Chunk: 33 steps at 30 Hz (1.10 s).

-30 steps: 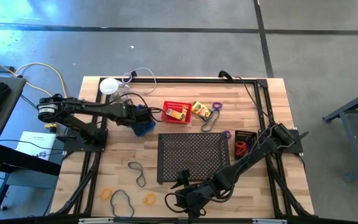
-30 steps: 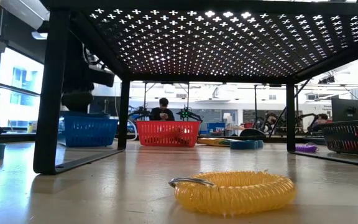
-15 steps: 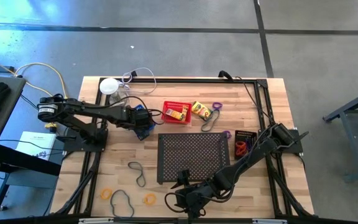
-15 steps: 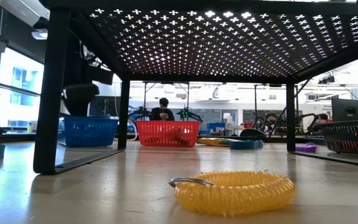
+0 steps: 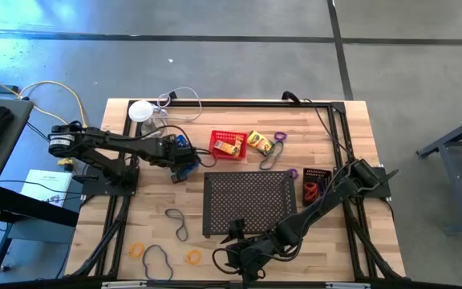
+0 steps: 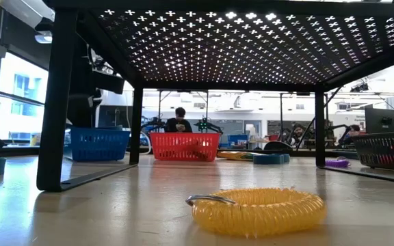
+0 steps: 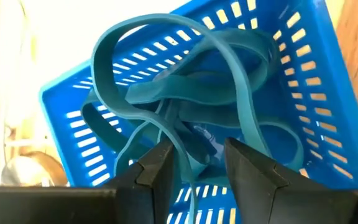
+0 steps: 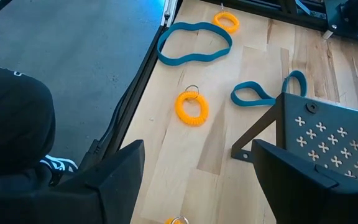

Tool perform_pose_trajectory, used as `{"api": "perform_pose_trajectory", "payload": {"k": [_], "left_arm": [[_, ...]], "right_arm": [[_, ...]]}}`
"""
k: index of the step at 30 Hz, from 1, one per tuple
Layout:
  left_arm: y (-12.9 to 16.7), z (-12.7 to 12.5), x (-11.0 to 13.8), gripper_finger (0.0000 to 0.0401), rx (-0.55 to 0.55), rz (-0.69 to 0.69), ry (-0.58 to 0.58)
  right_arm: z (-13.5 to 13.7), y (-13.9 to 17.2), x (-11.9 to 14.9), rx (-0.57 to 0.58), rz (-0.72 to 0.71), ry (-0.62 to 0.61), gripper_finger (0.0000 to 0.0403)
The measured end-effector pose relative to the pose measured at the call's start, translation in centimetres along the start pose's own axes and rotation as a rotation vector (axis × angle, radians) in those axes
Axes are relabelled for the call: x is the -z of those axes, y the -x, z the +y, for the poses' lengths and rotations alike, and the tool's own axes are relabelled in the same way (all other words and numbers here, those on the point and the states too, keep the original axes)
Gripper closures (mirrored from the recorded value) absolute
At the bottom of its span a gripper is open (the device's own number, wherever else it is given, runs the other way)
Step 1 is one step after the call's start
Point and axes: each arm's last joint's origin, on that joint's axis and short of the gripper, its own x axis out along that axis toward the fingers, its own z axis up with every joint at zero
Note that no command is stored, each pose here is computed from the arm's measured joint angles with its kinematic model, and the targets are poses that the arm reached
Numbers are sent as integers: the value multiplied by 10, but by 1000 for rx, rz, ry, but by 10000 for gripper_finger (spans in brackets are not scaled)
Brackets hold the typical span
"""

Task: Pick & Place Office Desk Supplies
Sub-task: Put the blue rubber band into the blue bin

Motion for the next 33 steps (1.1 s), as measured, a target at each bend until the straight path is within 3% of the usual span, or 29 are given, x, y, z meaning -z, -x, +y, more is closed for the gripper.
{"api": "perform_pose_trajectory", "payload": {"k": [18,28,33], "left_arm": [[-31,-17,-2,270,1,122,-154],[-19,-25,0,270,-13,73,-216],[-13,-25,0,270,-37,38,-170]], "right_arm": [[0,0,0,-1,-1,-15,119],[-1,0,0,2,0,-8,119],[-1,0,0,1,0,-6,119]]}}
